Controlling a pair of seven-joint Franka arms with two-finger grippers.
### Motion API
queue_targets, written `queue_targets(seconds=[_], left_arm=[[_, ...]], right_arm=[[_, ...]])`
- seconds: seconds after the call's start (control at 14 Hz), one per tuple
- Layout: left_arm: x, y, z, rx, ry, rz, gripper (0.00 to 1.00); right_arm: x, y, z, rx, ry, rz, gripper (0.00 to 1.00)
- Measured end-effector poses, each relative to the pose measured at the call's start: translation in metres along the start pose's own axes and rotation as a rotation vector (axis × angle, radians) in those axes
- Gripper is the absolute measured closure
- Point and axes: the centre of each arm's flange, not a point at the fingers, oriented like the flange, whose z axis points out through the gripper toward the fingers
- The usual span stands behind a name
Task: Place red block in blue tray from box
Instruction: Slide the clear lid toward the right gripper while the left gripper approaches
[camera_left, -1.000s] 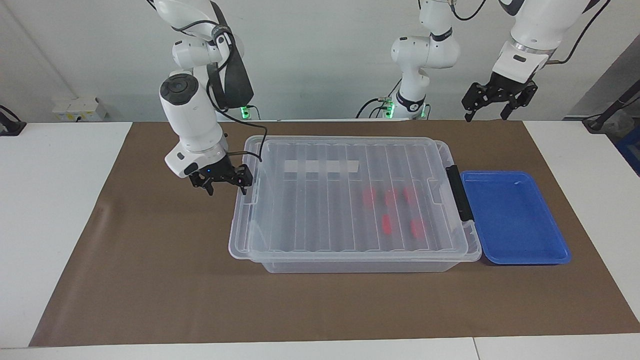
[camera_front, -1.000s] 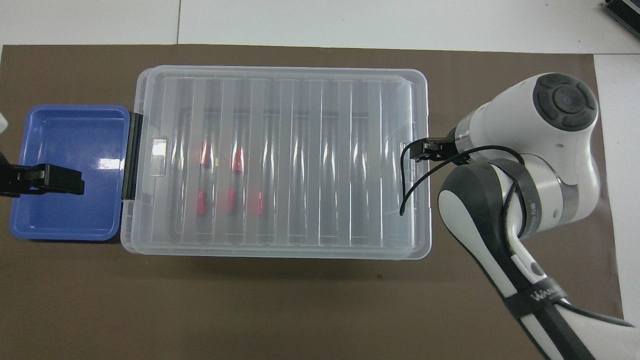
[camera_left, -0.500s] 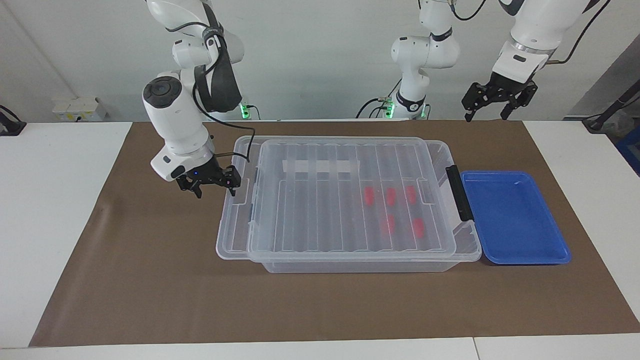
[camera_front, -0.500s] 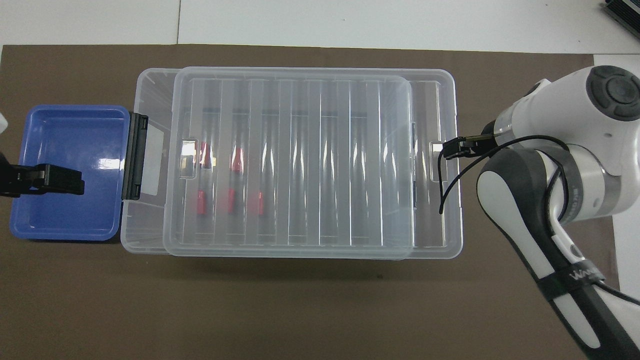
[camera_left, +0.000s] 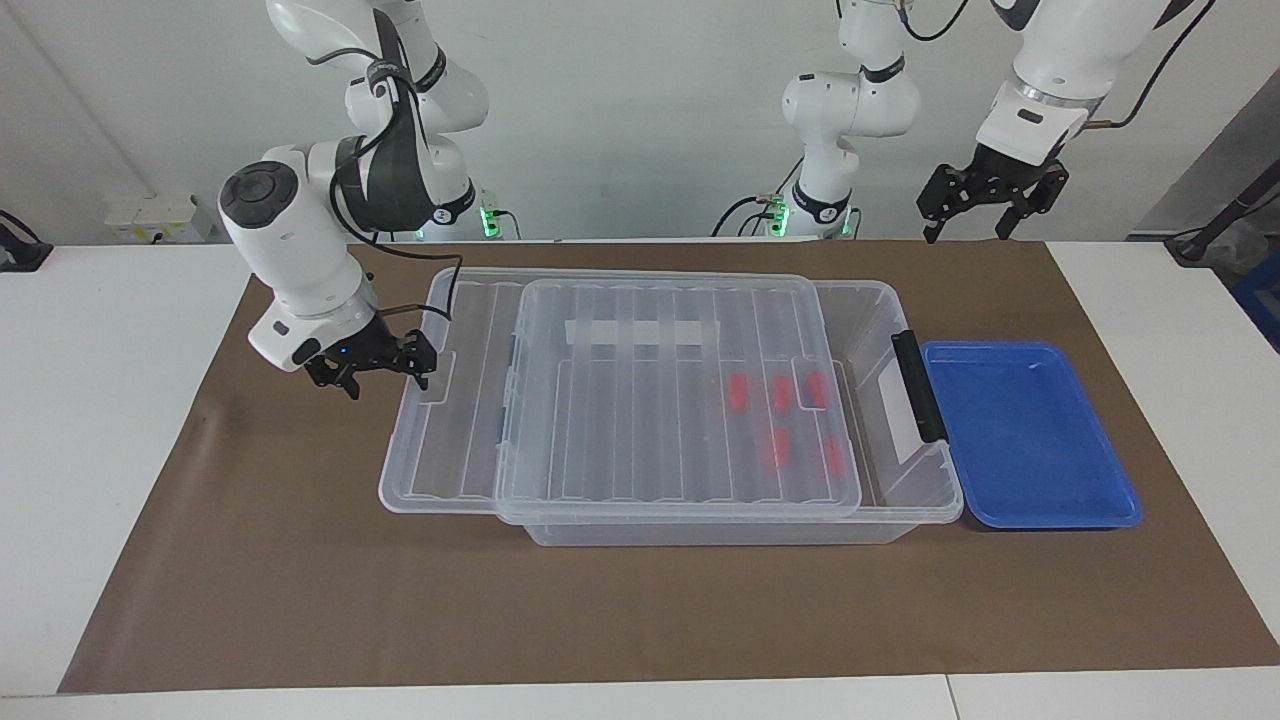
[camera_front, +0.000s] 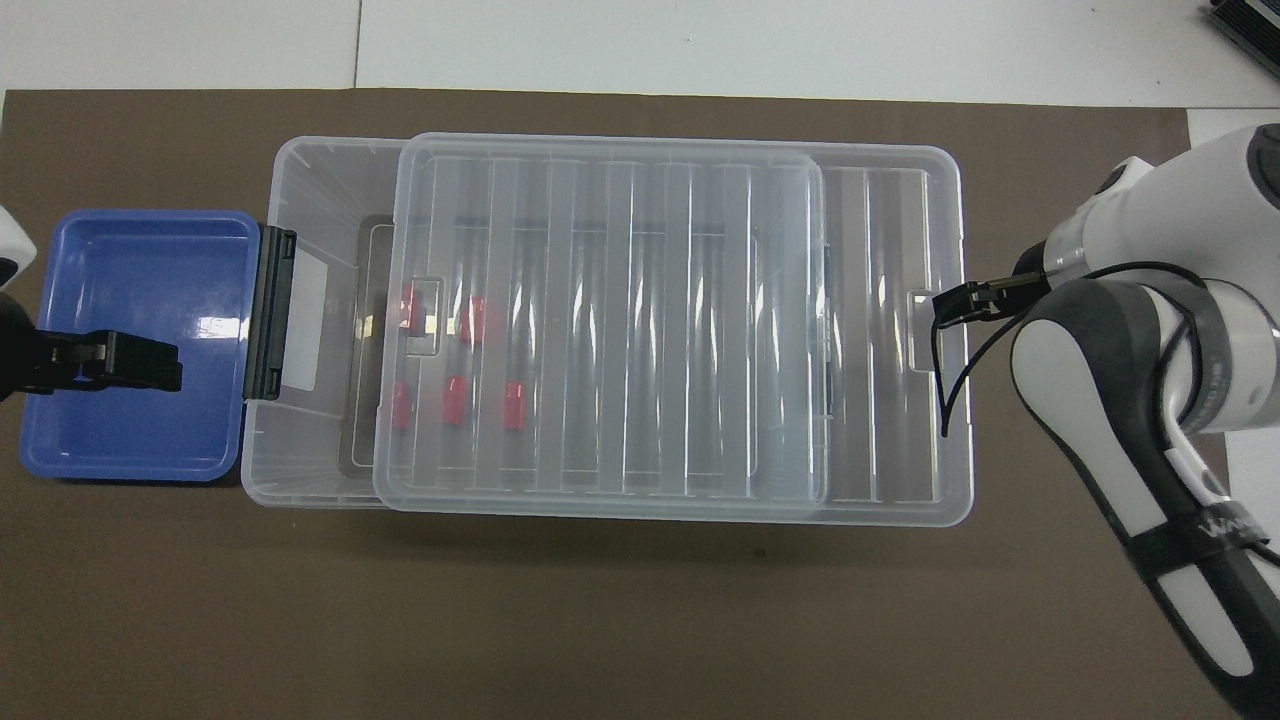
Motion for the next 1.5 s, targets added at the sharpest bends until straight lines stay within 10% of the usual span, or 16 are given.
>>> queue_targets(seconds=[1.5], left_arm=[[0.019, 0.040, 0.015, -0.062, 0.148, -0.177, 0.00]], right_arm=[[-0.029, 0.007, 0.001, 0.014, -0.099, -0.070, 0.03]])
